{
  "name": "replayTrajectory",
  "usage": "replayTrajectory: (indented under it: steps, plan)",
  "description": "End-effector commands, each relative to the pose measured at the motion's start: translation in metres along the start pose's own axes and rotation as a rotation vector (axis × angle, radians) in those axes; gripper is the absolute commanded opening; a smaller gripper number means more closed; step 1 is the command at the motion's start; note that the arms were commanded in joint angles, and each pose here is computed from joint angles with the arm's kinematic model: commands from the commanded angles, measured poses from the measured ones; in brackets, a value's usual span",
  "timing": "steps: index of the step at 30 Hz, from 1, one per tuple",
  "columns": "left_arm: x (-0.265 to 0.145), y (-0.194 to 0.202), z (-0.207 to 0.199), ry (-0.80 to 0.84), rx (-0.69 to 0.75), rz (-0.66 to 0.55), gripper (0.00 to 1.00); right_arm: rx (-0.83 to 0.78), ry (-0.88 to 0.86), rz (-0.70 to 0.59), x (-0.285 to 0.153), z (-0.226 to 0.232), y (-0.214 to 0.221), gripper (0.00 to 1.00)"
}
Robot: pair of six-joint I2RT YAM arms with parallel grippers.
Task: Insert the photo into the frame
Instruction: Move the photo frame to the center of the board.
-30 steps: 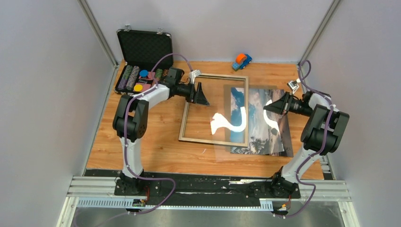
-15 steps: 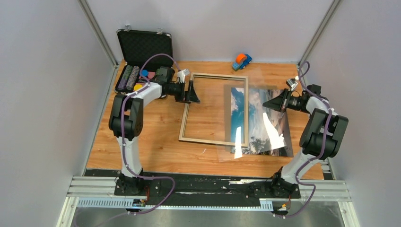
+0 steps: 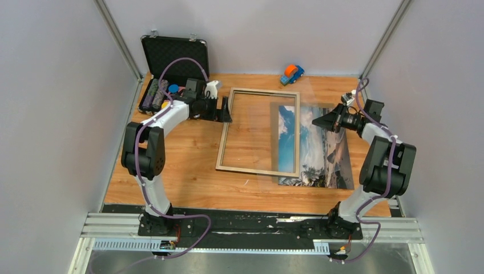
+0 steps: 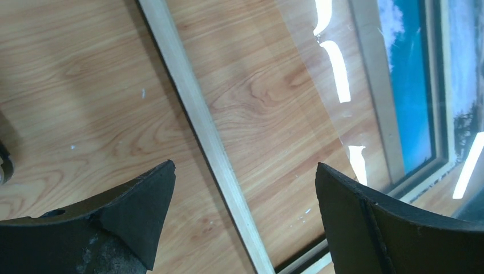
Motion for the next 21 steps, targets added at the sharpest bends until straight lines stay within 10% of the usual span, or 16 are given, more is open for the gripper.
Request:
replayTrajectory:
  steps: [1, 21]
  plan:
    - [-0.01, 0.004, 0.009, -0.081, 0.028, -0.002, 1.0, 0.004, -0.008, -0.027, 0.004, 0.014, -0.002, 0.0]
    - [0.023, 0.038, 0.028, -0.113, -0.145, 0.096, 0.91, 0.043, -0.074, -0.123, 0.015, 0.036, -0.005, 0.0]
Point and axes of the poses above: each gripper's point midway between its finger pads, its own x axis out along the fingers, its own z axis along the line the jaws close on, y = z × x, the point moved 5 cm from there along -x, back along the fingers
